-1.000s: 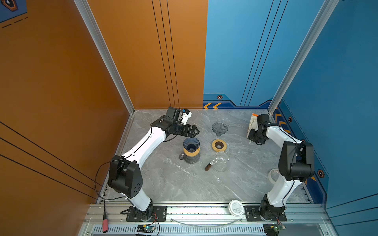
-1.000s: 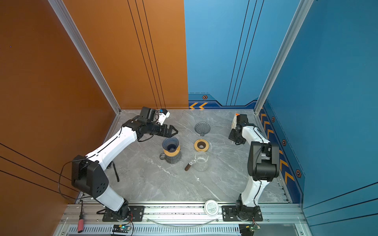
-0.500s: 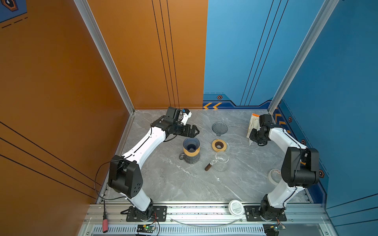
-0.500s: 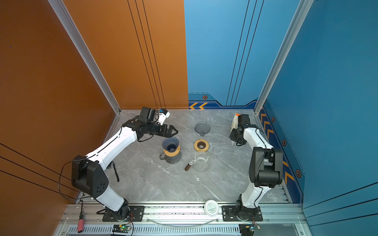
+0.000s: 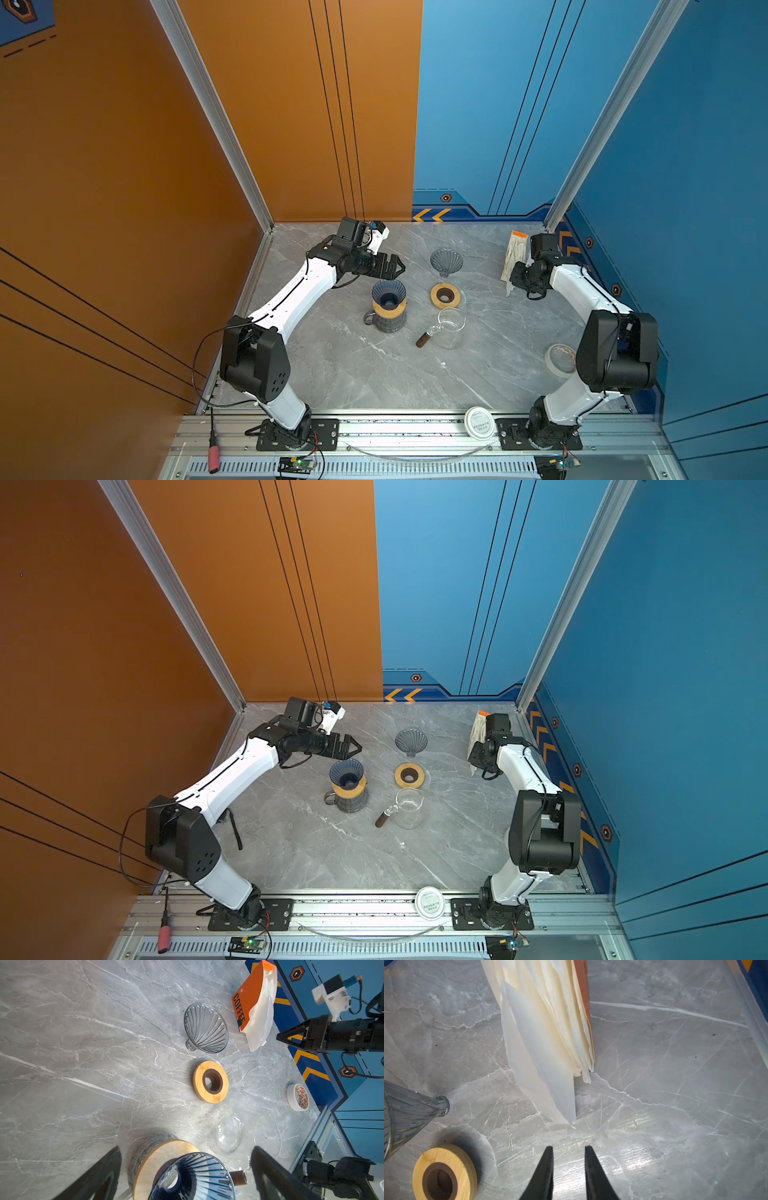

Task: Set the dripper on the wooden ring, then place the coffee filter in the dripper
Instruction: 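Pull the single paper filter out of the orange box with the right gripper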

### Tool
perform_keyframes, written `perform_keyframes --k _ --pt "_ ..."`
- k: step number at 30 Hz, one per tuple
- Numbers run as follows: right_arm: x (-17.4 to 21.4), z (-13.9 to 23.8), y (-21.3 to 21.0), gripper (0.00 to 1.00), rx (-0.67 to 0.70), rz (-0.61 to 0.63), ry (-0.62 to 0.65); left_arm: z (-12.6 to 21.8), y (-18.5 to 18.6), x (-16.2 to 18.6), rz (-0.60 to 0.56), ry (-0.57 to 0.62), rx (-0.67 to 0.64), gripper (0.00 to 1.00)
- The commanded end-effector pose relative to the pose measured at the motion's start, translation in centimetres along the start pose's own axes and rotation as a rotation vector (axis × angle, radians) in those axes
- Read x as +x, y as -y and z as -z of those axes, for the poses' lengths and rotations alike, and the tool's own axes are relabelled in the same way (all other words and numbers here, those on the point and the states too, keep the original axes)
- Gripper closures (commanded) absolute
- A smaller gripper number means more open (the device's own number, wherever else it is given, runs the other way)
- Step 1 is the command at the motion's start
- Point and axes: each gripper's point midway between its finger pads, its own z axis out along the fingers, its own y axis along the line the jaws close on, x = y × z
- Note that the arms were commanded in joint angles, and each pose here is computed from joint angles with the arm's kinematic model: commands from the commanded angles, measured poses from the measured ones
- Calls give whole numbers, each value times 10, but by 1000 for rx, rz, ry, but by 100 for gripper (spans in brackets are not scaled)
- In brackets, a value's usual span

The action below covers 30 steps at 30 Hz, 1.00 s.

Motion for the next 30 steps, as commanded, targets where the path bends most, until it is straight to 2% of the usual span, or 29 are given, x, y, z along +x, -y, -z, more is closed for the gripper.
perform_keyframes --k 1,14,20,25,30 --pt "-1 -14 5 77 15 6 2 3 7 -4 -17 2 7 2" --pt "-26 -39 6 80 63 -3 20 1 8 -5 -16 3 6 2" --pt "-31 -40 3 87 66 7 29 2 8 -5 -17 5 1 2" --pt "-33 -32 4 100 71 11 47 4 8 -6 -19 9 0 2" --pt "-31 -17 2 100 52 12 62 5 9 -7 -21 13 1 2"
